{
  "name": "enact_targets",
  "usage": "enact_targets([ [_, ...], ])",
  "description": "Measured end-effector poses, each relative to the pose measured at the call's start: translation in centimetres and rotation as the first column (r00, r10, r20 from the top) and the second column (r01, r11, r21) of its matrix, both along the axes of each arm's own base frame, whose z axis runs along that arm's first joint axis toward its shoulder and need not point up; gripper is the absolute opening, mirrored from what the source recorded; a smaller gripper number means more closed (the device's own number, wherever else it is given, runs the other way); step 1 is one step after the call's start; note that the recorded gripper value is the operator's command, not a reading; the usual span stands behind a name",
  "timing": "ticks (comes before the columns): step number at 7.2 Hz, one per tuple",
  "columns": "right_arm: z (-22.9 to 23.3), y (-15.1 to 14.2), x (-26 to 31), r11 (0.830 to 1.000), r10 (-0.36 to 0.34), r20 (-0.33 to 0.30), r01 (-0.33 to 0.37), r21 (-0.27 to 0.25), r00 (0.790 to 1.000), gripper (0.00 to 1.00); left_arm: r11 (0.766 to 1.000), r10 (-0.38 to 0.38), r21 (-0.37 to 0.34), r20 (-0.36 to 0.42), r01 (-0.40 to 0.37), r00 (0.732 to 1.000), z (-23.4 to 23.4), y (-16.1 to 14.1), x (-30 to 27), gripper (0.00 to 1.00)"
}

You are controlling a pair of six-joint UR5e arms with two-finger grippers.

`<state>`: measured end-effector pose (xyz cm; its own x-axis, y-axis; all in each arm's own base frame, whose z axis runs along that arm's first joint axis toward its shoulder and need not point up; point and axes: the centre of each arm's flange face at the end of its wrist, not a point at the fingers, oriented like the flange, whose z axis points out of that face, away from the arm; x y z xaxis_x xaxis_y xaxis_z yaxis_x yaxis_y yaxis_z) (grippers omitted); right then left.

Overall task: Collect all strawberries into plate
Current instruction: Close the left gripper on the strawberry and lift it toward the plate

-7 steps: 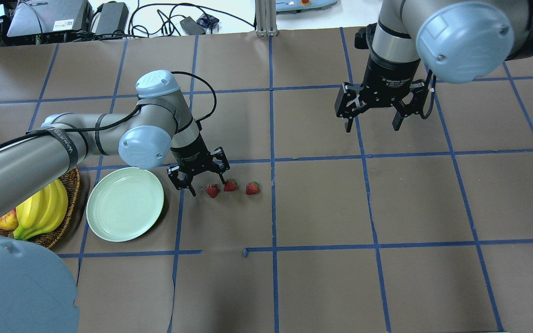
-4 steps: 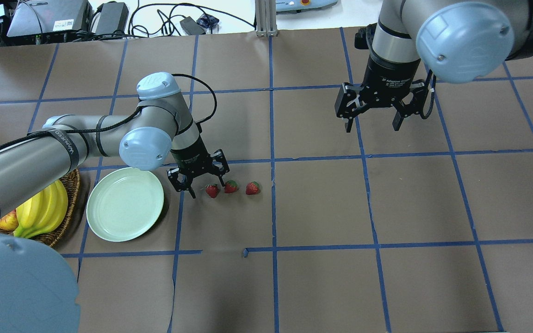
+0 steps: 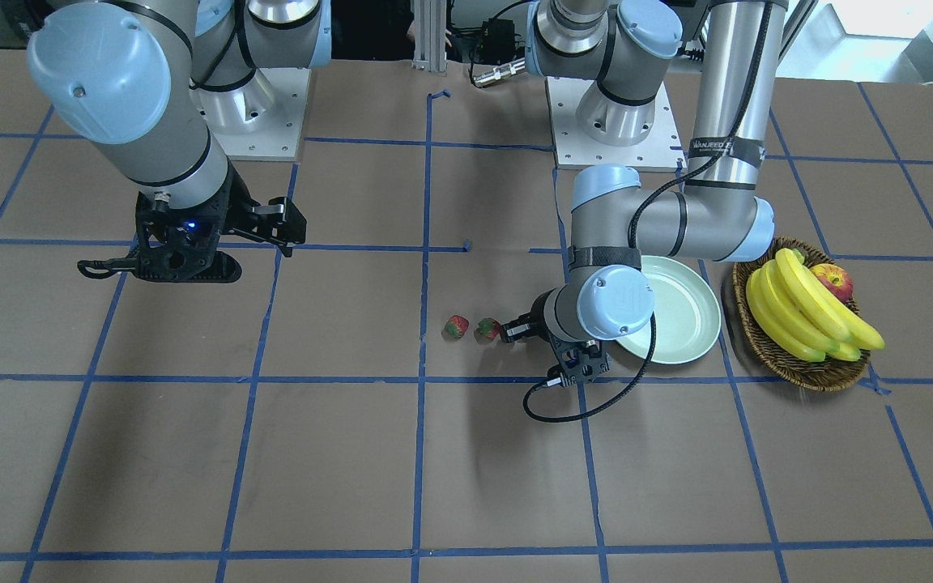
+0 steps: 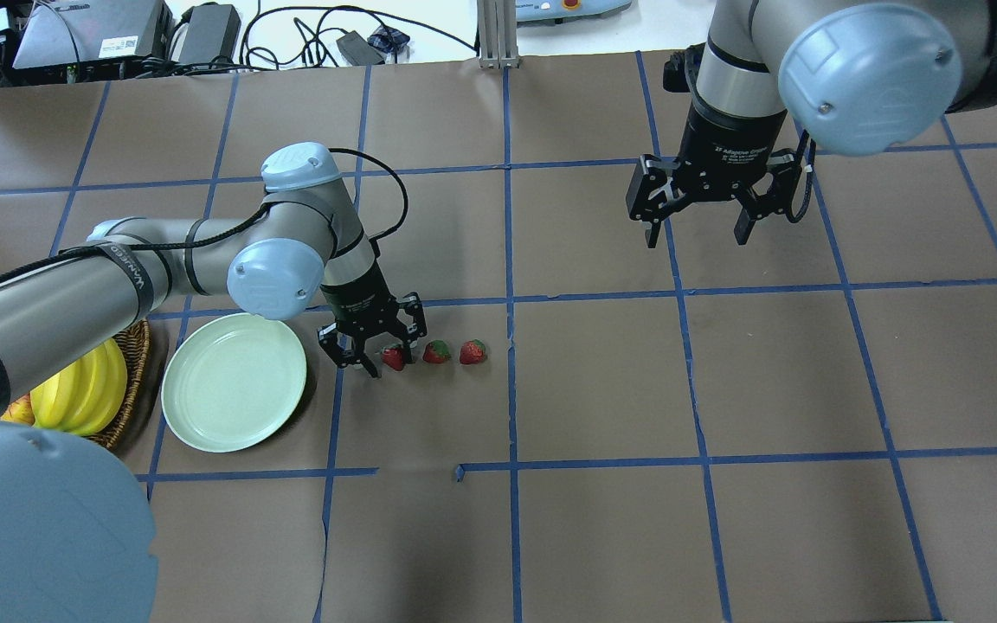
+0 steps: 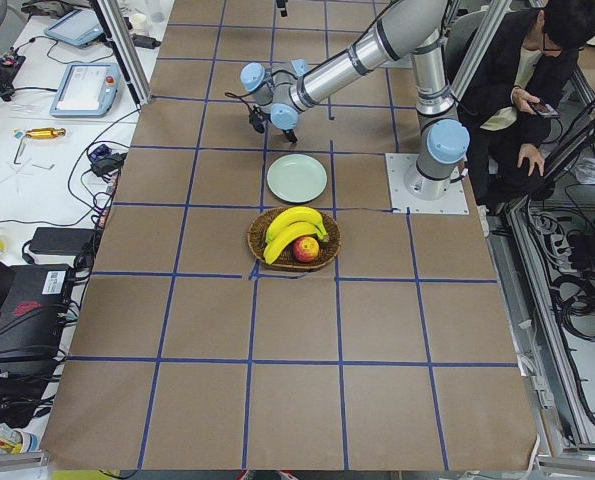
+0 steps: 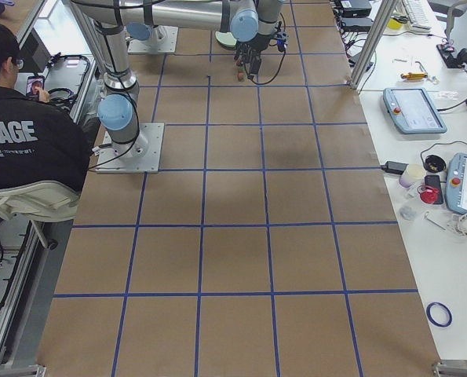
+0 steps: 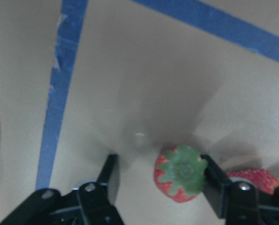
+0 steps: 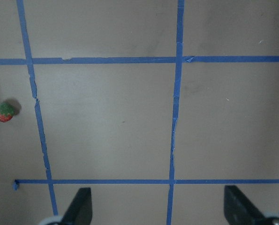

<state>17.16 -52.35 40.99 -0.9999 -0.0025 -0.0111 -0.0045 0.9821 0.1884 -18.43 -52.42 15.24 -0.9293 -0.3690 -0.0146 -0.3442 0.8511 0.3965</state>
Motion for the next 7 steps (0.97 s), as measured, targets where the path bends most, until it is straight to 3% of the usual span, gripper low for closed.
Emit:
enact_targets([
  [2, 0.0, 0.0, 0.0, 1.0, -0.001, 0.0, 0.001, 0.004, 1.0, 1.0, 0.999, -0.025, -0.021, 0.023, 0.025, 0.999, 1.0, -0.2, 0.3, 0.0],
  [4, 0.0, 0.1, 0.0, 1.0, -0.004, -0.002, 0.004, 0.008, 1.0, 1.0, 0.994, -0.093, -0.053, 0.088, 0.098, 0.992, 4.2, -1.5, 1.3, 0.0],
  [7, 0.0, 0.1, 0.0, 1.0, -0.004, -0.003, 0.004, 0.006, 1.0, 1.0, 0.972, -0.23, -0.005, 0.175, 0.234, 0.957, 8.5, -2.9, 8.2, 0.0],
])
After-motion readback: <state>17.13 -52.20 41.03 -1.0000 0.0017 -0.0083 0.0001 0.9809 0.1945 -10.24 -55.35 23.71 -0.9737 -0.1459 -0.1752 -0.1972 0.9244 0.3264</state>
